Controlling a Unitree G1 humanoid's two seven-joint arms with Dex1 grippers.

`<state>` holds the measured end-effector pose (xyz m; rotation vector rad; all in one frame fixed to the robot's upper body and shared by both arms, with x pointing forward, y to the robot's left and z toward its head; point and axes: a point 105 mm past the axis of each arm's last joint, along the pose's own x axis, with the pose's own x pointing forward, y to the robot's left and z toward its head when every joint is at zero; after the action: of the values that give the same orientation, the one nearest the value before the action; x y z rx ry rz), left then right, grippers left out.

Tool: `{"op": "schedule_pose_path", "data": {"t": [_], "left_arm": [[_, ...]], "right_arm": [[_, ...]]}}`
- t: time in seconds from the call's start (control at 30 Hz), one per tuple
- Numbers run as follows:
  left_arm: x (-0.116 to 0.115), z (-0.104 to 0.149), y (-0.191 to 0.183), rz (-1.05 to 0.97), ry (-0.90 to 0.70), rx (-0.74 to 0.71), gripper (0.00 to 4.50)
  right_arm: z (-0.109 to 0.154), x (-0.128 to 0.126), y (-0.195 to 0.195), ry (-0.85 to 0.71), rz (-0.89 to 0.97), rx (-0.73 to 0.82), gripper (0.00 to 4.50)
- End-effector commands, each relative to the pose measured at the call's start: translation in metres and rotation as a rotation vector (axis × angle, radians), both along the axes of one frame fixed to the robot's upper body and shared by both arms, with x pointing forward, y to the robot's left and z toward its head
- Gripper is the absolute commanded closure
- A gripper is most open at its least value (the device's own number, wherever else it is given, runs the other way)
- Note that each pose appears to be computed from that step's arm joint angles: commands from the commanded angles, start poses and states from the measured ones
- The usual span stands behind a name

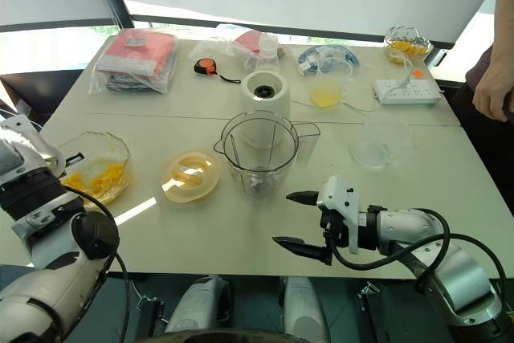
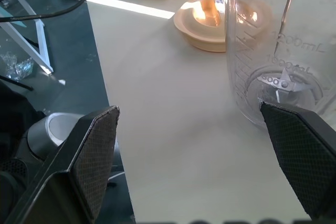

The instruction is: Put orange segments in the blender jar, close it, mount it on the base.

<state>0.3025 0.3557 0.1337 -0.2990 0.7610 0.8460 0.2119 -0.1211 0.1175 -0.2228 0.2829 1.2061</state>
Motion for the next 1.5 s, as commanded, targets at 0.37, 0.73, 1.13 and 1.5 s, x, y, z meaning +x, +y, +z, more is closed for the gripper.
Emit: {"op": "schedule_pose_path", "data": {"t": [0.37, 0.73, 1.13, 1.5], "left_arm": [[-0.011, -0.038, -0.003, 0.029, 0.08, -0.057, 1.14], [-0.015, -0.074, 0.008, 0.087, 0.111, -0.084, 1.69], [-0.016, -0.067, 0.009, 0.093, 0.103, -0.068, 4.47], [-0.006, 0.004, -0.008, -0.036, -0.002, 0.12, 4.47]], "right_arm": [[0.006, -0.003, 0.001, -0.036, 0.006, 0.014, 0.0], [0.009, -0.002, 0.002, -0.053, 0.005, 0.01, 0.0], [0.01, 0.0, 0.003, -0.056, -0.001, 0.015, 0.0], [0.005, 0.003, -0.003, -0.039, -0.016, 0.013, 0.0]]}}
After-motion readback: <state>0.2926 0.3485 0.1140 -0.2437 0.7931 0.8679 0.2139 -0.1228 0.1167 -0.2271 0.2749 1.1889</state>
